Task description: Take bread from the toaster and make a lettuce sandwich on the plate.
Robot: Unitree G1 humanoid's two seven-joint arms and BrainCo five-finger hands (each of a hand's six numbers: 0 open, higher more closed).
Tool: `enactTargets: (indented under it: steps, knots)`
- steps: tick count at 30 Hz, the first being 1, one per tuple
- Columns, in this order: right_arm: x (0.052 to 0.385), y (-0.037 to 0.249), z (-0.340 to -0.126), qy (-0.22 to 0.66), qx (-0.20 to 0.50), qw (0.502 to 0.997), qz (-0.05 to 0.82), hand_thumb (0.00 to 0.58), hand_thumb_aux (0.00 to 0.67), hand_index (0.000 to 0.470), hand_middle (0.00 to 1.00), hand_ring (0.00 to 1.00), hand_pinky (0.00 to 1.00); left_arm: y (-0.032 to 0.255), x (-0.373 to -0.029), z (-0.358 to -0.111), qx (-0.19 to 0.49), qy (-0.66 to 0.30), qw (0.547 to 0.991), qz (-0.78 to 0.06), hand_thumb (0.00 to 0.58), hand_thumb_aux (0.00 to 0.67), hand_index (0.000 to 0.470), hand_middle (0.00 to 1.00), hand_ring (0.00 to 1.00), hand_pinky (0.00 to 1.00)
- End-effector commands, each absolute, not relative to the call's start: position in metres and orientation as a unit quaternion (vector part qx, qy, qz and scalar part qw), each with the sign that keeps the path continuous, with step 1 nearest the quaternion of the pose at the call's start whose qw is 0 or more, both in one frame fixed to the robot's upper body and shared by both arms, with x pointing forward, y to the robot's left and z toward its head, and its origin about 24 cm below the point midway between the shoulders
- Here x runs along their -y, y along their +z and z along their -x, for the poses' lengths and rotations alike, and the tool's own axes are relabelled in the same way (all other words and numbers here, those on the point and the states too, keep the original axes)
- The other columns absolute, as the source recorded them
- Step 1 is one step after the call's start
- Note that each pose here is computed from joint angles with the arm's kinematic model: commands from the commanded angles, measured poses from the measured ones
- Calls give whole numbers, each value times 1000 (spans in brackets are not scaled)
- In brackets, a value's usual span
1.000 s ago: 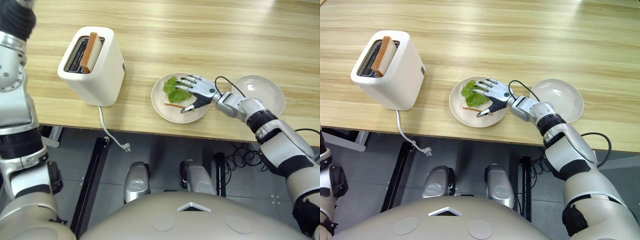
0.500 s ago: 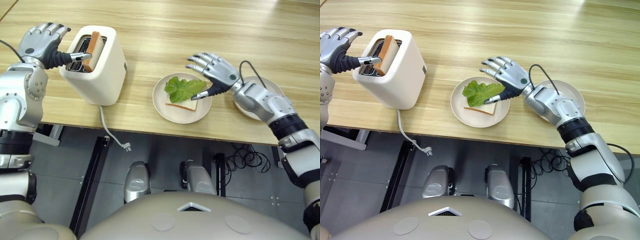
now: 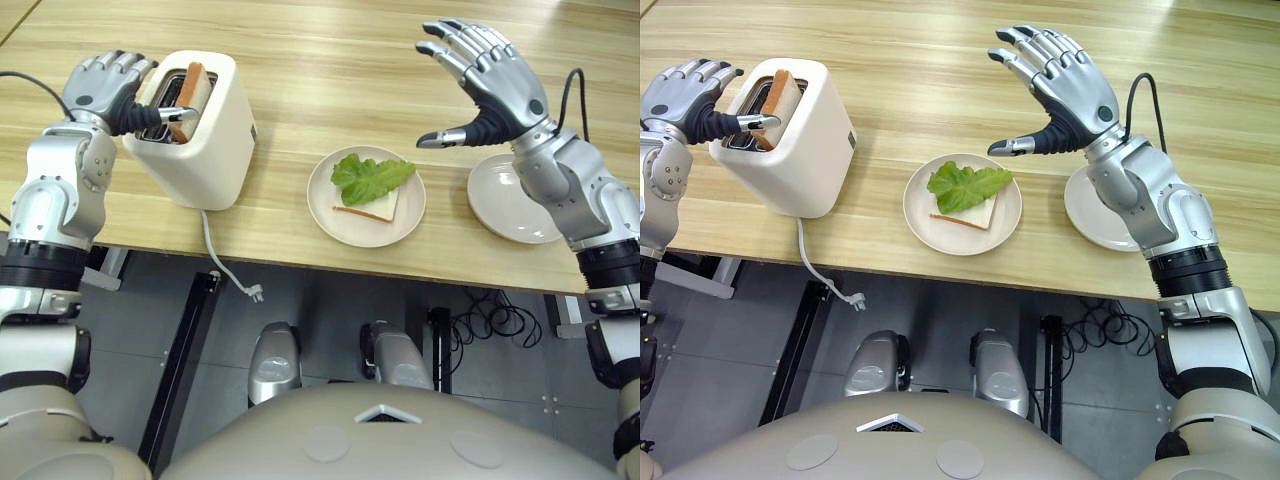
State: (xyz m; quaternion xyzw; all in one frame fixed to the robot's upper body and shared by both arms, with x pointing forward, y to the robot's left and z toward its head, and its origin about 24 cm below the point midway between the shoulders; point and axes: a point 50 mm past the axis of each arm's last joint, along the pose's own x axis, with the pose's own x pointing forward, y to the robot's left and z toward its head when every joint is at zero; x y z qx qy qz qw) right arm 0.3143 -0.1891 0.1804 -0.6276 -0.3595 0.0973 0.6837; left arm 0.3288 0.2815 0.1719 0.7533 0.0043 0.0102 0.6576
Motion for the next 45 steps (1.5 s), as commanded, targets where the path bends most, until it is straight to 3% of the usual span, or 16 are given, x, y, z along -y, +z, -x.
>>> enactTargets:
  steps: [1,2,3,4,5,7,8,10,18,19,20,26,35,39,45]
  knots:
    - [193,175,-315,97,346,687,632,0,0,0,0,0,0,159,-278,-334,-19,-14,648,-761,0,0,0,0,0,0]
    - [193,174,-315,97,346,687,632,0,0,0,0,0,0,156,-278,-335,-23,-18,647,-762,0,0,0,0,0,0]
    - [193,175,-314,97,348,686,632,0,0,0,0,0,0,153,-278,-336,-27,-24,648,-761,223,145,99,0,0,0]
    - [192,175,-314,95,350,685,632,0,0,0,0,0,0,151,-278,-337,-31,-29,648,-760,382,279,191,0,0,0]
    - [192,176,-314,94,352,684,632,0,0,0,0,0,0,148,-278,-338,-36,-34,648,-760,382,279,191,0,0,0]
    - [192,178,-313,88,357,684,630,0,0,0,0,0,0,143,-280,-339,-45,-42,648,-759,470,378,260,0,0,0]
    - [192,179,-313,86,360,684,629,0,0,0,0,0,0,141,-281,-340,-48,-45,649,-758,571,589,404,0,0,0]
    - [191,180,-313,84,364,684,627,0,0,0,0,0,0,139,-282,-340,-51,-49,652,-755,580,670,460,0,0,0]
    - [192,177,-314,79,363,682,630,0,0,0,0,0,0,146,-273,-341,-14,-51,695,-717,580,670,460,0,0,0]
    - [193,177,-314,79,363,683,629,0,0,0,0,0,0,150,-270,-341,-1,-47,702,-710,580,670,460,396,396,396]
    - [192,176,-314,79,362,683,629,0,0,0,0,0,0,154,-268,-342,10,-44,711,-702,580,670,460,1000,1000,1000]
    - [193,170,-317,80,356,682,634,0,0,0,0,0,0,175,-265,-348,48,-22,745,-665,580,670,460,1000,1000,1000]
    - [195,173,-318,71,359,681,635,0,0,0,0,0,0,244,-262,-357,116,20,736,-667,580,670,460,1000,1000,1000]
    - [196,174,-317,66,363,683,631,0,0,0,0,0,0,254,-237,-360,148,-70,796,-582,580,670,460,1000,1000,1000]
    - [195,175,-319,65,365,684,628,0,0,0,0,0,0,241,-204,-366,161,-163,843,-488,580,670,460,1000,1000,1000]
